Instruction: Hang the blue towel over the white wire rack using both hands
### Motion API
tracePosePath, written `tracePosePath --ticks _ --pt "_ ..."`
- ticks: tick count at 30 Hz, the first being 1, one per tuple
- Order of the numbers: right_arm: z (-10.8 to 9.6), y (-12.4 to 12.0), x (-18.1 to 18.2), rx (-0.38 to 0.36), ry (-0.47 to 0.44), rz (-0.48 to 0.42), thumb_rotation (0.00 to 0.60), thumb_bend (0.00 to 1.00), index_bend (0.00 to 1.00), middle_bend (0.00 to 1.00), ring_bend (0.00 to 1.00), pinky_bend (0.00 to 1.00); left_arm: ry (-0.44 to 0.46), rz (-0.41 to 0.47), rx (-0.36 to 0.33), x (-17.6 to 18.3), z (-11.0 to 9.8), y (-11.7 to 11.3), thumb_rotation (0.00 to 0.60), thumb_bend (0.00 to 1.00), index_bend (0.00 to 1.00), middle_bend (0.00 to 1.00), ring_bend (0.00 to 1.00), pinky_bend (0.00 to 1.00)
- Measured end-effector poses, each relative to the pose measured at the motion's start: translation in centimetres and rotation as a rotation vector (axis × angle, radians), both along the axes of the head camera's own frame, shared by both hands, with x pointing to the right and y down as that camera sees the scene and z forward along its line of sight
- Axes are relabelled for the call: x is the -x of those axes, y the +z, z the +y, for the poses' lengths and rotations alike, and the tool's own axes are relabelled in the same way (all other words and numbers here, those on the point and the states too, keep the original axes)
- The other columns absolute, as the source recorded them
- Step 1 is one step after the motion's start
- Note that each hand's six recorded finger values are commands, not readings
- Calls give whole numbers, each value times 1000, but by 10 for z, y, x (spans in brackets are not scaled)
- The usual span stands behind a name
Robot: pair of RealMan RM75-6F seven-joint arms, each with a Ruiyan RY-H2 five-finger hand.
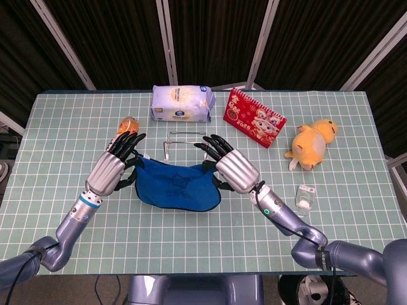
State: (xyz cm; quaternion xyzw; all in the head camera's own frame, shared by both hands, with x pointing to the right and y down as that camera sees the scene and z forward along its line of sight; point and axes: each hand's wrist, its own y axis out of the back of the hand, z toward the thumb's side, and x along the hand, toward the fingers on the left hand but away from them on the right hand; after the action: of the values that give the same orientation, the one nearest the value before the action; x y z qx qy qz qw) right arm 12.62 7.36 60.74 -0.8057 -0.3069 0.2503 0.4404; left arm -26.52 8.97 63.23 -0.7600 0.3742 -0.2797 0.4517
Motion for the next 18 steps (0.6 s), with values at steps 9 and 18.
tracePosePath --ticks 9,18 --pt "-49 -13 0 -16 119 -11 600 568 612 112 0 56 -56 11 -33 -13 -41 -18 600 613 830 0 0 0" --pt "-90 -18 3 -35 193 -10 600 568 613 124 0 55 -141 48 -47 -15 -84 -29 600 615 830 0 0 0"
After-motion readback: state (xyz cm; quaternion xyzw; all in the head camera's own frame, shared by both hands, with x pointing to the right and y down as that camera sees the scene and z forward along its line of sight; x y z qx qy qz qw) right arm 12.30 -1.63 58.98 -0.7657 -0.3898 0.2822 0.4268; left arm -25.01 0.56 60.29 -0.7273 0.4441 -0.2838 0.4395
